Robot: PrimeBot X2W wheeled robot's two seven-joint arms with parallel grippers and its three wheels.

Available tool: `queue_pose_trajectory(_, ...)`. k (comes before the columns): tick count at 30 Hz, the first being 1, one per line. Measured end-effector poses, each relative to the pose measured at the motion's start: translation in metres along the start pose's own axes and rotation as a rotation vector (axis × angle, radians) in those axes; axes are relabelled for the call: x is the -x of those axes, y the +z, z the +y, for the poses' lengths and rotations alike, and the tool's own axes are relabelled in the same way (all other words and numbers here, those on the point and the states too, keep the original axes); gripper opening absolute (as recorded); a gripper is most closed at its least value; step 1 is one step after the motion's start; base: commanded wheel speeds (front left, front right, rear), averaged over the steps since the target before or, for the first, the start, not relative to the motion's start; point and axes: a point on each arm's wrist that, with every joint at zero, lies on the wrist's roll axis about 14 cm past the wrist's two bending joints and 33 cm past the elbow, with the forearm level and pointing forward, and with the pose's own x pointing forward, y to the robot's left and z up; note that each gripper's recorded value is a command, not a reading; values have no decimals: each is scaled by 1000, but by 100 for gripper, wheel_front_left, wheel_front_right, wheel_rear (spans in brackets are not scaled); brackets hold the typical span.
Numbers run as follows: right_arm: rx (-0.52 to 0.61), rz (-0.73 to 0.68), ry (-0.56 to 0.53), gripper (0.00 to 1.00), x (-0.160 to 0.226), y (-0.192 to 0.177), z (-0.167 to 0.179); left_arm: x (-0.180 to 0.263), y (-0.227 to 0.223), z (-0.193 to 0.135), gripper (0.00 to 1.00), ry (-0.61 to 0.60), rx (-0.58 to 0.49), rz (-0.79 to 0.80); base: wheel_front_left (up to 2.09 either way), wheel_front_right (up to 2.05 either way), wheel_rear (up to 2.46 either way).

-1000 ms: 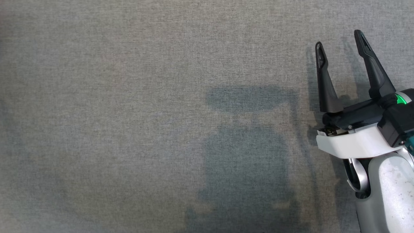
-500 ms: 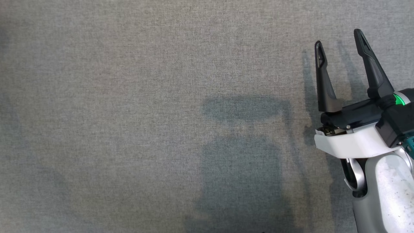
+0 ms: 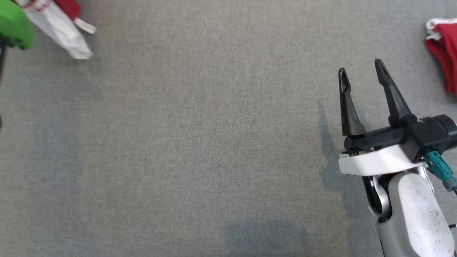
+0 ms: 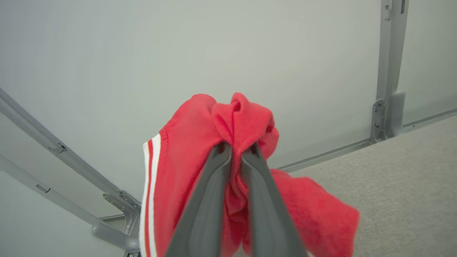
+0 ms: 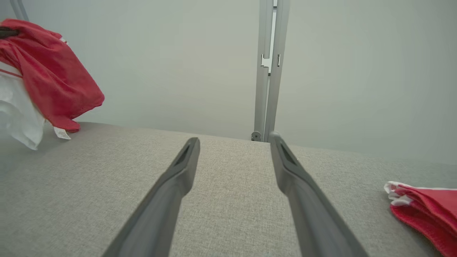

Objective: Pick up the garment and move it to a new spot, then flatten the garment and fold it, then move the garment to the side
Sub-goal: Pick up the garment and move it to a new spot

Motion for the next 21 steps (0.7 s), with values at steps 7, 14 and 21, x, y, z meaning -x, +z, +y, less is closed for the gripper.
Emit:
queue_pose_trajectory(7,-26,-67,-72,100,32,41,-16,36,101,-74,0,-217,16,-183,0,0,0)
queue_pose_trajectory(14,-14,-140,-171,100,66,78,-43,85,186,-165,0,-430,175,-378,0,0,0)
queue_pose_trajectory(21,-4,-139,-257,100,93,83,-68,104,171,-251,0,-553,430,-333,0,0,0)
